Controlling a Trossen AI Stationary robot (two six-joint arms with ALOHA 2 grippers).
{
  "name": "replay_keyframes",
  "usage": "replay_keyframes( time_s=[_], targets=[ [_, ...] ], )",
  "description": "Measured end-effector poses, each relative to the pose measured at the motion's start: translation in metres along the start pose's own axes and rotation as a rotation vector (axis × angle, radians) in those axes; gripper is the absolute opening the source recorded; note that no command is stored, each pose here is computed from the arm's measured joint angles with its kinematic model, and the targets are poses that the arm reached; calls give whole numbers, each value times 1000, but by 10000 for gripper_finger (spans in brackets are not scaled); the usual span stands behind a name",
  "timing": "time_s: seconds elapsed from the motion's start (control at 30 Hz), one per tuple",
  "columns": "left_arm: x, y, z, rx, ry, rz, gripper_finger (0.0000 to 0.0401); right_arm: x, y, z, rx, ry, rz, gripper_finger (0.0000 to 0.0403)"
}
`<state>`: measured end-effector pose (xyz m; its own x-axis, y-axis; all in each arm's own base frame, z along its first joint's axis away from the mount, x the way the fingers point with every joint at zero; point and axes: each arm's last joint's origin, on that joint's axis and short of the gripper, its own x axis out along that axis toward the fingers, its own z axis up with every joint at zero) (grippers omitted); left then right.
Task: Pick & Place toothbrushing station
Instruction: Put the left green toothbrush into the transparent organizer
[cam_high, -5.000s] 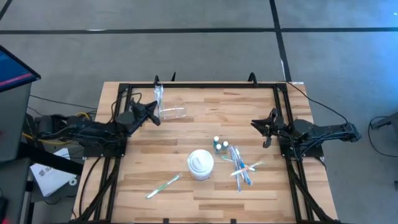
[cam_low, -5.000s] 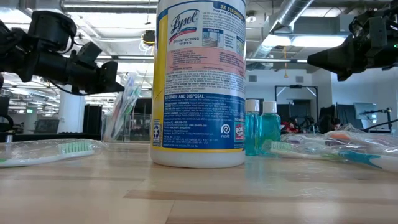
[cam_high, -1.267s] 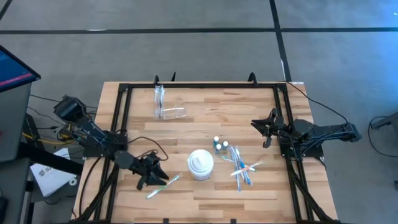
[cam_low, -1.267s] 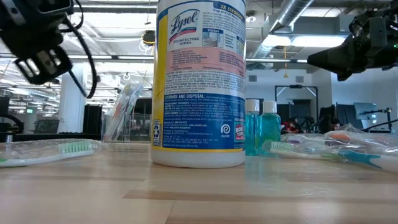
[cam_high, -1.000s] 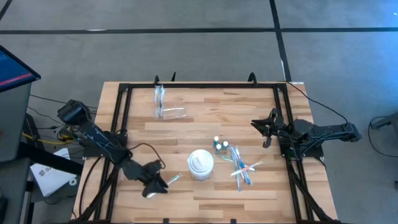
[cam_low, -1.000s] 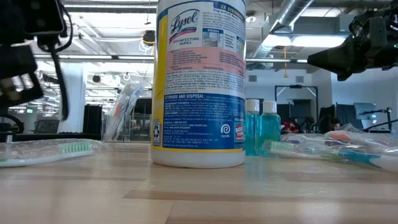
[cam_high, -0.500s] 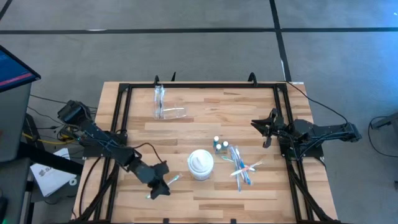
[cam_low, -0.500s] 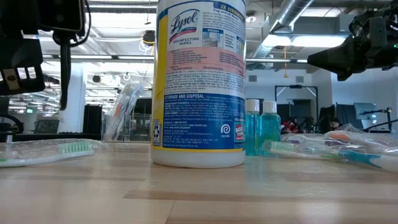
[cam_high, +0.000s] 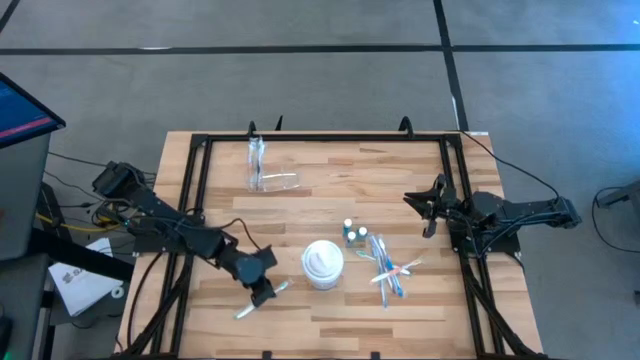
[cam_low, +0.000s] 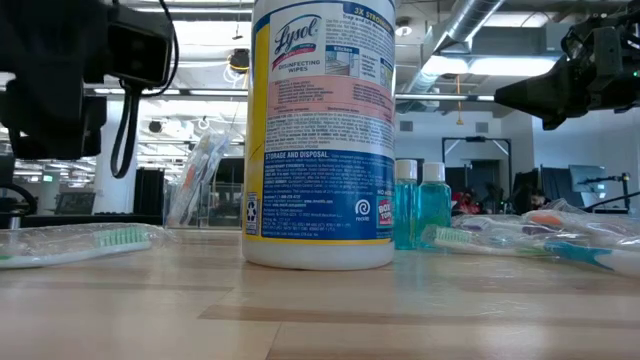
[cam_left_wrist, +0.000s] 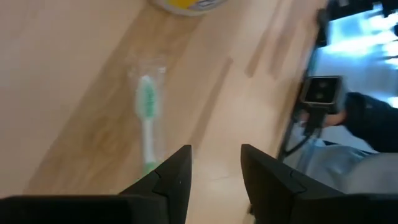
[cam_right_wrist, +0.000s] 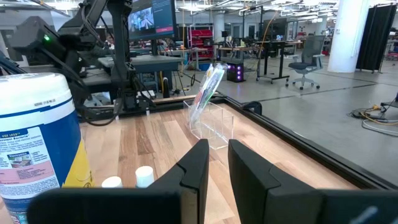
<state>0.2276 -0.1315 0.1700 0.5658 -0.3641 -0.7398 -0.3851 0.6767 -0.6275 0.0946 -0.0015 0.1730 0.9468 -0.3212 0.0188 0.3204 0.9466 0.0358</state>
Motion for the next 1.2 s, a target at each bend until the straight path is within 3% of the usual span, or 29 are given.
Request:
replay_keyframes(
  time_s=[0.6,1.2],
  targets=[
    [23,17,-4,-8,56,131,133,0,0,0,0,0,0,54],
    [36,23,-6,20,63,167,133,0,0,0,0,0,0,54]
  ],
)
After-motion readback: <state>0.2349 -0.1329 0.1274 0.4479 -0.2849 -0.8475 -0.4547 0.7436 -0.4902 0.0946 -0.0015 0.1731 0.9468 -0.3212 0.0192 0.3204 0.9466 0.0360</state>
